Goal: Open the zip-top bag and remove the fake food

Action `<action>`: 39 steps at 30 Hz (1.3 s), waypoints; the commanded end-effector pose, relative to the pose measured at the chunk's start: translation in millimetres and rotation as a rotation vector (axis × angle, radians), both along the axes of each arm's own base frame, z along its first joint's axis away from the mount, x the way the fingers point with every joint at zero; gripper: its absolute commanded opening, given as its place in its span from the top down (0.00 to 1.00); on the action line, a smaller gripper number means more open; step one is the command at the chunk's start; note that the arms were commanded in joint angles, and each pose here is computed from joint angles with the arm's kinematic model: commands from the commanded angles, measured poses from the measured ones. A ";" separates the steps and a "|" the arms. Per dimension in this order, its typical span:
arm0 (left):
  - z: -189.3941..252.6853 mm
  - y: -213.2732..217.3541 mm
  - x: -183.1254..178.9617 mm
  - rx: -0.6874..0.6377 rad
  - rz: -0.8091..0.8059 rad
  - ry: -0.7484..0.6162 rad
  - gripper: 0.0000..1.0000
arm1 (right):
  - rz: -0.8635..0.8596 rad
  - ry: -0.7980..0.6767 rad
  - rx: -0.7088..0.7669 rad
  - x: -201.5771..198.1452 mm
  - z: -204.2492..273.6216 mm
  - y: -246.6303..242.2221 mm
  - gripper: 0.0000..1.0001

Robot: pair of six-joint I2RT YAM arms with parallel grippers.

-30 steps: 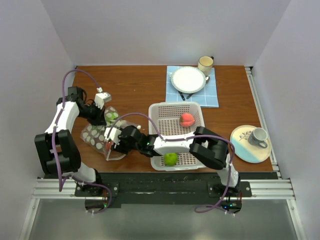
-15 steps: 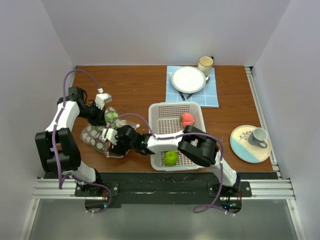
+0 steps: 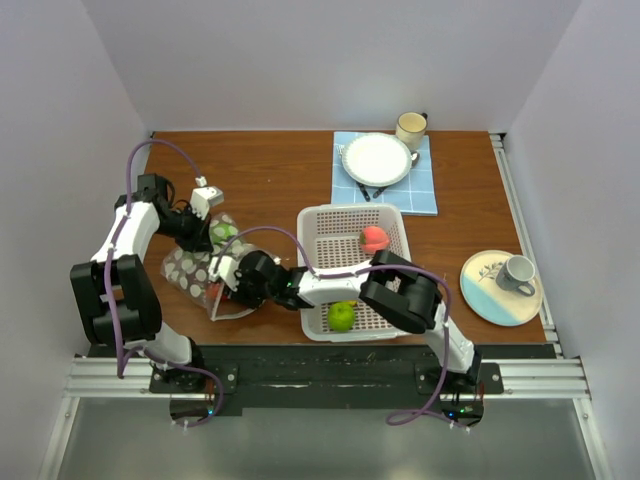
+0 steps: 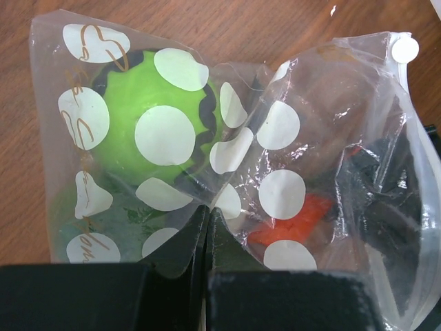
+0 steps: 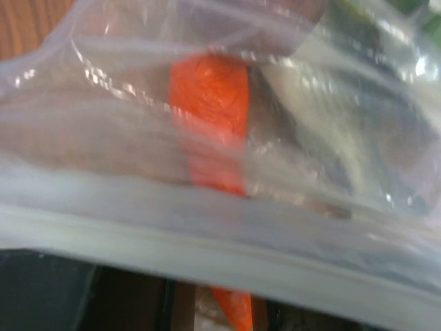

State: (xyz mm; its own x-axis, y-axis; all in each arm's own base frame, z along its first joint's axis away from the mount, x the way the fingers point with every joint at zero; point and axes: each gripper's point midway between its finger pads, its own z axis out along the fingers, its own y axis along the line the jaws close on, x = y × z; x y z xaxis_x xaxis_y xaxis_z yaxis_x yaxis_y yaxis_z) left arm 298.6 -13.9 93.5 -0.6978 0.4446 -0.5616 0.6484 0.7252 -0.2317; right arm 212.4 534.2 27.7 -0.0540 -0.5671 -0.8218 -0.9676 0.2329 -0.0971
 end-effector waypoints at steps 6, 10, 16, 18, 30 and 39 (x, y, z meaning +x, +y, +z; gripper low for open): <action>0.0 3.4 9.1 0.018 0.005 -0.041 1.00 | -0.043 0.020 0.078 -7.2 94.9 -14.2 0.90; -7.8 6.5 10.3 0.035 0.016 -0.032 1.00 | -0.125 0.011 0.040 -0.9 118.2 -32.8 0.89; -15.3 9.1 10.7 0.044 0.023 -0.020 1.00 | -0.285 0.100 -0.113 -8.2 103.4 -82.7 0.94; -16.1 9.5 11.7 0.046 0.023 -0.022 1.00 | -0.378 0.132 -0.200 -17.8 95.4 -116.1 0.95; 7.9 5.9 25.7 0.011 0.042 -0.061 1.00 | -0.931 0.119 -0.070 -28.4 139.1 -277.4 0.95; 36.6 -4.9 24.8 0.002 0.049 -0.114 1.00 | -1.144 -0.025 -0.037 -2.4 161.7 -322.0 0.92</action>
